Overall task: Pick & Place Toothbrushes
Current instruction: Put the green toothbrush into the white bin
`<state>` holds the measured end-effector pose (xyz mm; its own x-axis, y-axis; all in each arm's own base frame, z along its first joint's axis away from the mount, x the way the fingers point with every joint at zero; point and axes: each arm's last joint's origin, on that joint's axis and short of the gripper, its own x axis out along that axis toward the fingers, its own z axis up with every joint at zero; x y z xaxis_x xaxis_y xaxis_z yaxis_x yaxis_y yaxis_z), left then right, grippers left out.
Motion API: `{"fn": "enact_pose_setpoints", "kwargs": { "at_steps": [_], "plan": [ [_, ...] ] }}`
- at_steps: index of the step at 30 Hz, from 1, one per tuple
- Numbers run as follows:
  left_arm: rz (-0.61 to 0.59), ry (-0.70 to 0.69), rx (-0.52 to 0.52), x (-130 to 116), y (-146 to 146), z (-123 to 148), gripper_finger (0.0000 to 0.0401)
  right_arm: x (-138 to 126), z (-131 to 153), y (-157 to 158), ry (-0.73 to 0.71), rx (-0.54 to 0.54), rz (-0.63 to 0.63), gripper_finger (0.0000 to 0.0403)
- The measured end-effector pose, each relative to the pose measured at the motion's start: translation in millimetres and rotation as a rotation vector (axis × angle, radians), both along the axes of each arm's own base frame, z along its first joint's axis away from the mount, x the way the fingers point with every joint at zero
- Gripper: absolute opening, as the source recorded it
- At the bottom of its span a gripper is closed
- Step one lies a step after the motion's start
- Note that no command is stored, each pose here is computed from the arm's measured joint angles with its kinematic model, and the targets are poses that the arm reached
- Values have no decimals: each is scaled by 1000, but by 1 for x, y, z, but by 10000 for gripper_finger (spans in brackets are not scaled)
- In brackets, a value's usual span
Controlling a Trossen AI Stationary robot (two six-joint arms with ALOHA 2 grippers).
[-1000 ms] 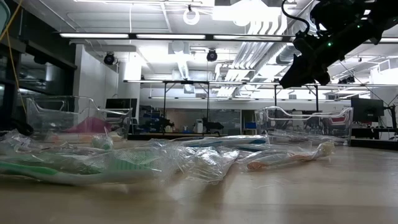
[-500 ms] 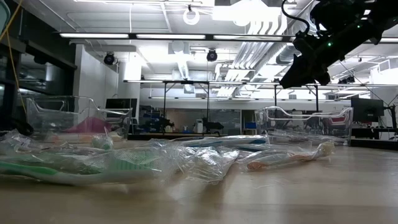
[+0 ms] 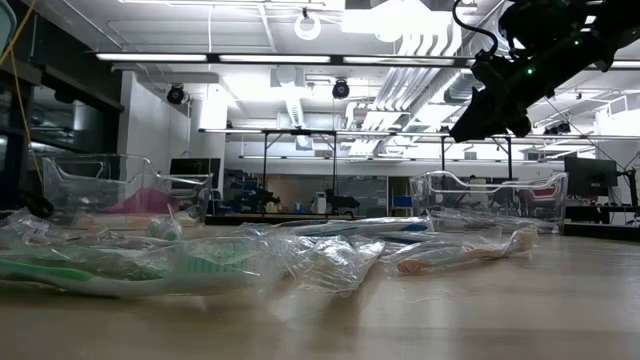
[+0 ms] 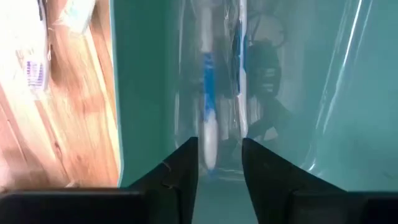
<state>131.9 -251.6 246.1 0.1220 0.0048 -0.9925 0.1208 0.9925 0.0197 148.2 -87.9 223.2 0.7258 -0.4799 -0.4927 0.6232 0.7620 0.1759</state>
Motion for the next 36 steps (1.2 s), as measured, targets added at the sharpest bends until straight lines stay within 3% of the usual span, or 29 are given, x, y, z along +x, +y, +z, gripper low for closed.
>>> {"fn": "enact_pose_setpoints", "kwargs": {
  "at_steps": [7, 17, 29, 36],
  "plan": [
    [1, -15, 8, 0, 2, 2, 135, 0, 0, 0, 0, 0, 0, 113],
    [6, -124, 102, -6, 23, 21, 136, 0, 0, 0, -4, 5, -4, 113],
    [-18, -310, 371, -12, 51, 37, 136, 6, -8, -3, 42, 28, -2, 113],
    [-56, -246, 439, 14, 70, 37, 136, 12, -10, -7, 36, 5, 13, 113]
  ]
}}
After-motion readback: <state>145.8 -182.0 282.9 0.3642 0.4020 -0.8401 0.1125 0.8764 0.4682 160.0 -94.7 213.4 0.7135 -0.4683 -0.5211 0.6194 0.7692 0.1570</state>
